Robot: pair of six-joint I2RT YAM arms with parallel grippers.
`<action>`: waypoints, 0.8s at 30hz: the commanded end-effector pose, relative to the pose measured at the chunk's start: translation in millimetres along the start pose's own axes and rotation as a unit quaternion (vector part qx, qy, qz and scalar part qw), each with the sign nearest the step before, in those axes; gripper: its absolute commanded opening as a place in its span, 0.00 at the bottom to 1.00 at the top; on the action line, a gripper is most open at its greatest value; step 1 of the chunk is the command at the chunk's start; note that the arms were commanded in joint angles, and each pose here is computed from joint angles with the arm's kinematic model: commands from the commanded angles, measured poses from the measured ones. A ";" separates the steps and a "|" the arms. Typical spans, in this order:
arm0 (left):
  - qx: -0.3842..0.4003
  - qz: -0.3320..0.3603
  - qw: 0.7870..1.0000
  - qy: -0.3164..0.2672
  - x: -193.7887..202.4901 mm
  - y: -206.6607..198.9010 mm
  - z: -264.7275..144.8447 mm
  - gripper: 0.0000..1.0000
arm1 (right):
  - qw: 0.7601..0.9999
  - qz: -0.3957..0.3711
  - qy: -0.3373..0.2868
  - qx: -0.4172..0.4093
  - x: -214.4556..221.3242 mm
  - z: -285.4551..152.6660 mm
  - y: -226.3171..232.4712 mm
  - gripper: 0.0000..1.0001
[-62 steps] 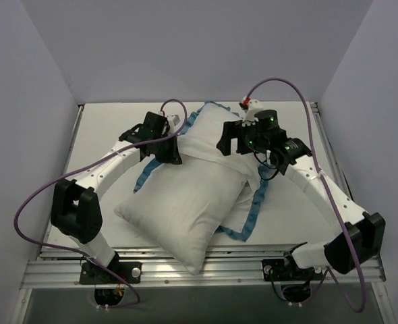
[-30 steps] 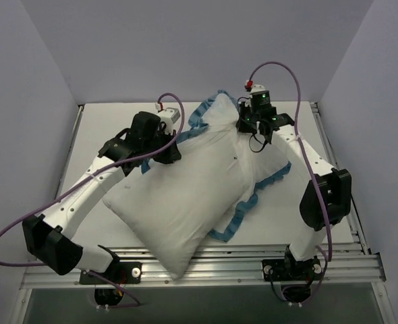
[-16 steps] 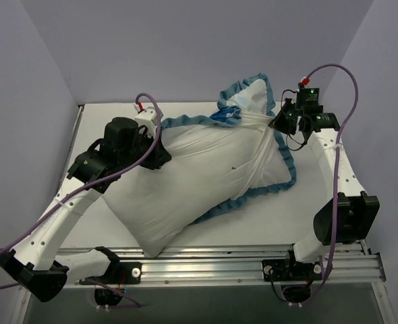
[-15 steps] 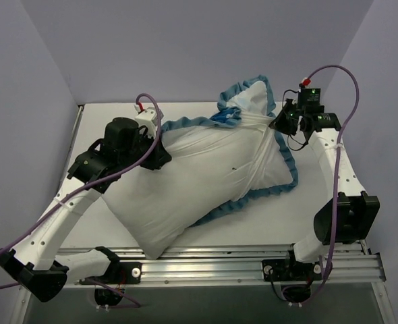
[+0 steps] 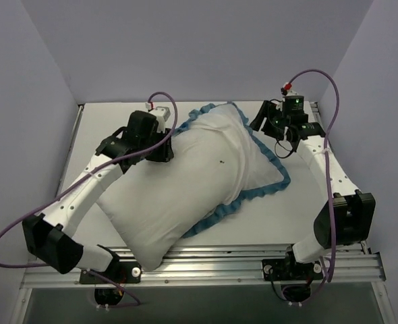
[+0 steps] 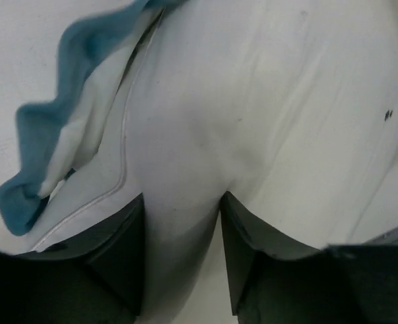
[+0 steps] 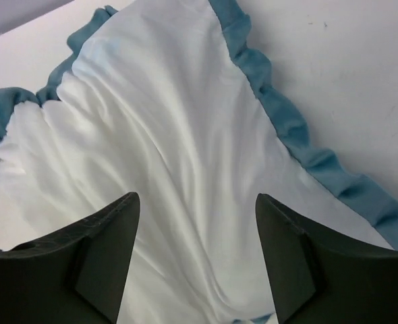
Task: Remove the pillowcase from the pillow
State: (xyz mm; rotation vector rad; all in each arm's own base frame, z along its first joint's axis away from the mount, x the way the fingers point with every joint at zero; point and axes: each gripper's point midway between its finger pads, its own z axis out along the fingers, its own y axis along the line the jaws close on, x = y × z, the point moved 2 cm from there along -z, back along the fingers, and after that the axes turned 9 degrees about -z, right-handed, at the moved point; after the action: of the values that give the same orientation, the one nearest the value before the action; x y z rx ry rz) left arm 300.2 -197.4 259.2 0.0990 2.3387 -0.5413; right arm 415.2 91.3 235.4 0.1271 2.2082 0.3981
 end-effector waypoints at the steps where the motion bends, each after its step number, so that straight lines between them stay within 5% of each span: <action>1: -0.004 0.016 0.994 -0.112 -67.4 -10.1 3.4 0.55 | 0.997 -0.028 -0.070 0.022 -23.9 -27.8 0.3 0.66; 5: 0.022 0.080 0.990 -0.116 -70.8 -37.9 1.6 0.80 | 0.998 -0.034 -0.055 0.025 3.8 -45.4 1.4 0.75; 9: 0.041 0.220 0.969 -0.108 -24.8 -94.3 -7.0 0.96 | 0.998 -0.035 -0.038 0.018 36.5 -62.2 -0.2 0.84; 17: 0.005 0.340 0.938 -0.064 65.5 -120.0 3.6 0.95 | 0.999 -0.029 -0.016 -0.021 94.3 -90.3 4.2 0.95; 24: -0.018 0.378 0.924 -0.047 97.5 -134.0 16.4 0.94 | 1.000 -0.014 0.000 -0.019 124.0 -90.3 -2.9 0.96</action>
State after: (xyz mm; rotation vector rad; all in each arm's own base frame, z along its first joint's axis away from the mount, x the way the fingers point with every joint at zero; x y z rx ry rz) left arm 203.6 -331.1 228.6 0.9230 2.0306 -0.1584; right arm 271.9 91.9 195.1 0.0627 2.2087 0.3942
